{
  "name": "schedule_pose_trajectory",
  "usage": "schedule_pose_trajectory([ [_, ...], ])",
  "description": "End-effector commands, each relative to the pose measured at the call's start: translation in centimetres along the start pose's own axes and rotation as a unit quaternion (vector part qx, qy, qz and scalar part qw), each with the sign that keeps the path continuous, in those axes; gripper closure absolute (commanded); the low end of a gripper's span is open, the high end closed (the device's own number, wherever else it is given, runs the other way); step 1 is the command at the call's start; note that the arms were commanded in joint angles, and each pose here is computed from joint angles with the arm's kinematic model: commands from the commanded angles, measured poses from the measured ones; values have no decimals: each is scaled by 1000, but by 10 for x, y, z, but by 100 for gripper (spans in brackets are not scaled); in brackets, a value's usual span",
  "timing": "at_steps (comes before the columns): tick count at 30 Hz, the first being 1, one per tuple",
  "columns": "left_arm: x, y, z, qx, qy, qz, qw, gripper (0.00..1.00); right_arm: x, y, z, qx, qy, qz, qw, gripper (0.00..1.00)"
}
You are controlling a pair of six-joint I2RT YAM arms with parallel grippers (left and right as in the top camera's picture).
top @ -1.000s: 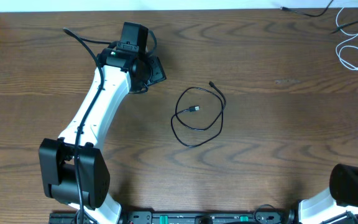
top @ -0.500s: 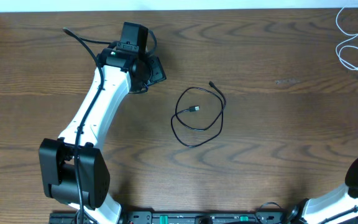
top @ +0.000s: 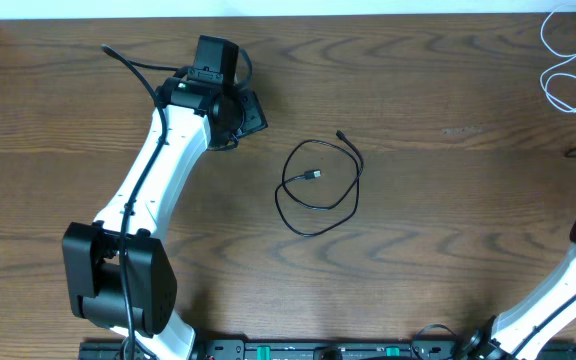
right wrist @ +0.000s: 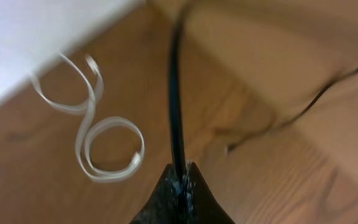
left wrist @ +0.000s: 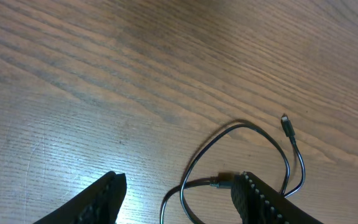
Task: Untangle cables
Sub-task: 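Carry the black cable to the upper right corner and release it, then return the right gripper to the last black cable and grasp it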
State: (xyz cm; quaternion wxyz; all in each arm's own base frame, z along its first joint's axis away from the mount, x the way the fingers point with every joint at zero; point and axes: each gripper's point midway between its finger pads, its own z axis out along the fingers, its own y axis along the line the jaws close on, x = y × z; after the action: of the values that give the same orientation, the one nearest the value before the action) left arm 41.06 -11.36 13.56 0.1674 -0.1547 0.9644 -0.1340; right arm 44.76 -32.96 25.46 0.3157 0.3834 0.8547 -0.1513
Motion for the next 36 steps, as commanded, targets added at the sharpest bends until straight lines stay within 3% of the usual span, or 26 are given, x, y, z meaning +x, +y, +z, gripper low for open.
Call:
schedule_pose_trajectory([
  [1,3,4,6,-9,6,1,1000,40,25,-17,33,14,54,82,995,99],
  [3,3,4,6,-9,6,1,1000,41,44,-13,49,-4,95,86,992,97],
  [4,3,4,6,-9,6,1,1000,40,52,-10,54,-13,113,87,990,81],
  [5,3,4,6,-9,6,1,1000,41,59,-7,58,-21,127,87,988,55],
  [7,3,4,6,-9,6,1,1000,41,70,3,60,-47,153,89,983,18],
  [9,3,4,6,-9,6,1,1000,41,76,12,56,-71,169,91,979,11],
  [13,3,4,6,-9,6,1,1000,40,76,44,35,-165,178,51,969,2],
  [17,3,4,6,-9,6,1,1000,41,71,88,-1,-276,162,-10,947,1],
  [21,3,4,6,-9,6,1,1000,40,69,117,-32,-335,145,-54,929,1],
  [24,3,4,6,-9,6,1,1000,40,70,117,-35,-310,141,-64,938,1],
  [27,3,4,6,-9,7,1,1000,41,74,91,-17,-209,152,-31,966,1],
  [30,3,4,6,-9,6,1,1000,40,80,79,-13,-167,162,-28,972,1],
  [33,3,4,6,-9,6,1,1000,41,82,76,-13,-158,166,-31,973,1],
  [36,3,4,6,-9,6,1,1000,40,87,93,-21,-207,175,-47,961,1],
])
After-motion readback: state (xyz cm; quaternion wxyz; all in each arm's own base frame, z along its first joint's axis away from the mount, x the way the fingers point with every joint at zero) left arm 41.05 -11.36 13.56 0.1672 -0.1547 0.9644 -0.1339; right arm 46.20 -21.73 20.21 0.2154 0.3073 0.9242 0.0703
